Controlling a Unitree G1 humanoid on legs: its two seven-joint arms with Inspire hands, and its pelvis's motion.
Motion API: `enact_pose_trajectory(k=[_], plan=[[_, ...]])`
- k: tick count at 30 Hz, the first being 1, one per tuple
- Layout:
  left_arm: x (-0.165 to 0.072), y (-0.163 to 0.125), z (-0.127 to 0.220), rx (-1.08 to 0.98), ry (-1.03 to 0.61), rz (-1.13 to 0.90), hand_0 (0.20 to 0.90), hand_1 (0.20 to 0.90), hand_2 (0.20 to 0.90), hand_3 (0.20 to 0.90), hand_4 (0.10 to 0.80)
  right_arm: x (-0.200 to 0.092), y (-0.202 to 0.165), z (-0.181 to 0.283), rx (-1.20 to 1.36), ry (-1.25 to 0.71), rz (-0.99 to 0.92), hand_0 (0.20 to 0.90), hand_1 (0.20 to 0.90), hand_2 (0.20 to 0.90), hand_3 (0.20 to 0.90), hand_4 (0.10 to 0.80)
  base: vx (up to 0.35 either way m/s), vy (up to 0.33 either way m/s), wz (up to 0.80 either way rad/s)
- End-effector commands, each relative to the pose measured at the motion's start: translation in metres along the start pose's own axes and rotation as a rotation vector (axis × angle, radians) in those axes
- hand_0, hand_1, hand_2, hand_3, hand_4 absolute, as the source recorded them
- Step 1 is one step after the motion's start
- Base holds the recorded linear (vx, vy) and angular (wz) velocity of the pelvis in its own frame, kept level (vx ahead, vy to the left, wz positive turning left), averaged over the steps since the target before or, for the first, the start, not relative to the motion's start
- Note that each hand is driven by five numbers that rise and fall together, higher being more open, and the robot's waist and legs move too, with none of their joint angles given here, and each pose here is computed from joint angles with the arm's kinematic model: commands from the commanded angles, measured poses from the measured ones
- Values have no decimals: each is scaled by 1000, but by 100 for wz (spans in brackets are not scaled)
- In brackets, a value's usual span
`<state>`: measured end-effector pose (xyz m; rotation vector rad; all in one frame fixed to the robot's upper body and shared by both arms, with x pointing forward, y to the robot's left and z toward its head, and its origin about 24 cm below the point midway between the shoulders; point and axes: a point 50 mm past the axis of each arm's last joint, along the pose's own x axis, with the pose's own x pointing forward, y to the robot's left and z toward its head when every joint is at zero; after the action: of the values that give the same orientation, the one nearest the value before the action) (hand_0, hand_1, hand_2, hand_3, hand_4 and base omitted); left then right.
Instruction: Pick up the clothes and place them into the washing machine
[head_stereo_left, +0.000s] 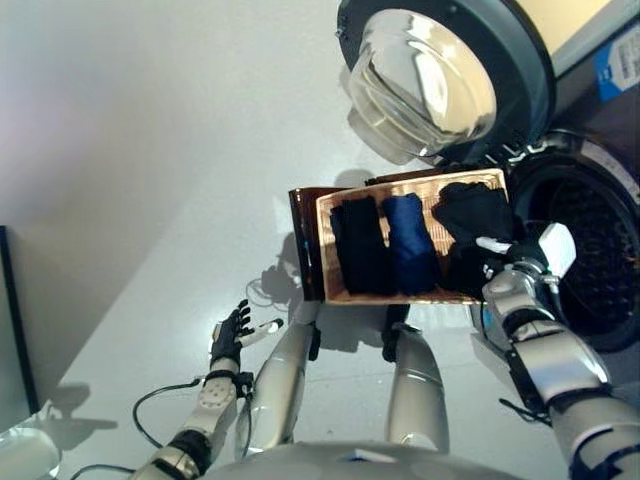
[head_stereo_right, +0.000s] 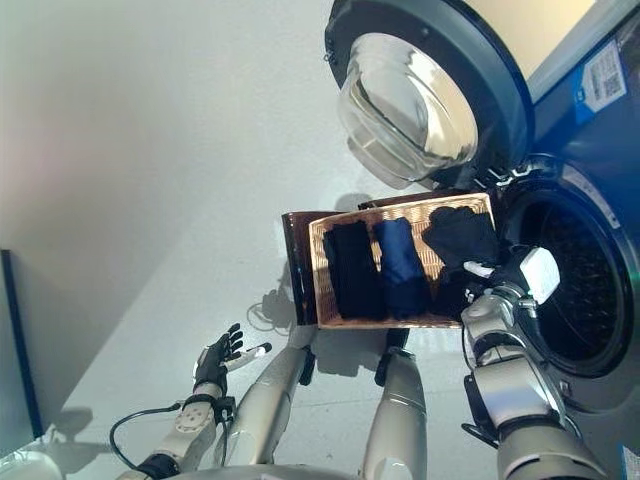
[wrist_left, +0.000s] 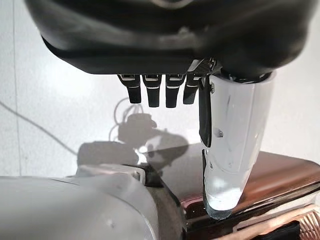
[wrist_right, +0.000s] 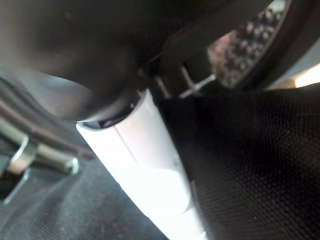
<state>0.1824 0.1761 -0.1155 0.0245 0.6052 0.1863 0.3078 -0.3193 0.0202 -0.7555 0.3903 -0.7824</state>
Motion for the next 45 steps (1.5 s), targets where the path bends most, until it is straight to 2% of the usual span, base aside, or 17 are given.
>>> enact_pose_trajectory(k=[1,7,8,9,10,11,16,17,19,26,28,29,30,32,37,45], plan=[[2,29,-7,-37,39,138,900,900,900,900,800,13,-23,32,45,-158,-112,200,200,200,200,300,-53,14,-13],[-8,34,-13,-104,41,150,900,900,900,900,800,-4,-17,55,124,-300,-128,200,200,200,200,300,-22,20,-14],[-9,35,-15,-111,43,151,900,900,900,900,800,-8,-18,58,133,-325,-133,302,302,302,302,373,-5,5,-7],[-9,33,-15,-117,43,147,900,900,900,900,800,-11,-18,58,142,-335,-137,549,549,549,549,549,0,0,0],[-9,33,-15,-117,43,147,900,900,900,900,800,-11,-18,57,141,-335,-137,549,549,549,549,549,0,0,0],[-9,33,-14,-118,37,143,900,900,900,900,800,-12,-19,58,146,-340,-139,900,900,900,900,800,0,0,0],[-7,29,-11,-126,33,130,900,900,900,900,800,-21,-14,66,173,-384,-111,900,900,900,900,800,54,-2,-1],[-7,22,-10,-133,27,125,900,900,900,900,800,-33,4,22,99,-305,-58,900,900,900,900,800,-74,24,-1],[-6,20,-6,-119,-5,125,900,900,900,900,800,-42,14,-20,23,-213,4,900,900,900,900,800,15,11,8],[-4,24,4,-84,-72,125,900,900,900,900,800,-55,29,-48,-26,-158,123,900,900,900,900,800,13,-4,3],[-3,24,5,-80,-73,129,900,900,900,900,800,-56,31,-48,-28,-156,131,900,900,900,900,800,67,-19,-1],[0,16,5,-36,-54,96,900,900,900,900,800,-41,36,-21,-29,-128,98,900,900,900,900,800,154,-49,-2],[3,24,2,-30,-25,136,900,900,900,900,800,-21,22,0,-42,-131,46,900,900,900,900,800,54,-27,-11],[6,27,2,-49,0,153,900,900,900,900,800,-8,13,20,-30,-149,39,900,900,900,900,800,-81,14,-1],[3,29,-5,-47,28,131,900,900,900,900,800,7,-9,21,-17,-128,-10,900,900,900,900,800,26,-12,17],[5,33,3,-40,-3,127,900,900,900,900,800,9,-12,19,-9,-122,-9,900,900,900,900,800,19,-11,13]])
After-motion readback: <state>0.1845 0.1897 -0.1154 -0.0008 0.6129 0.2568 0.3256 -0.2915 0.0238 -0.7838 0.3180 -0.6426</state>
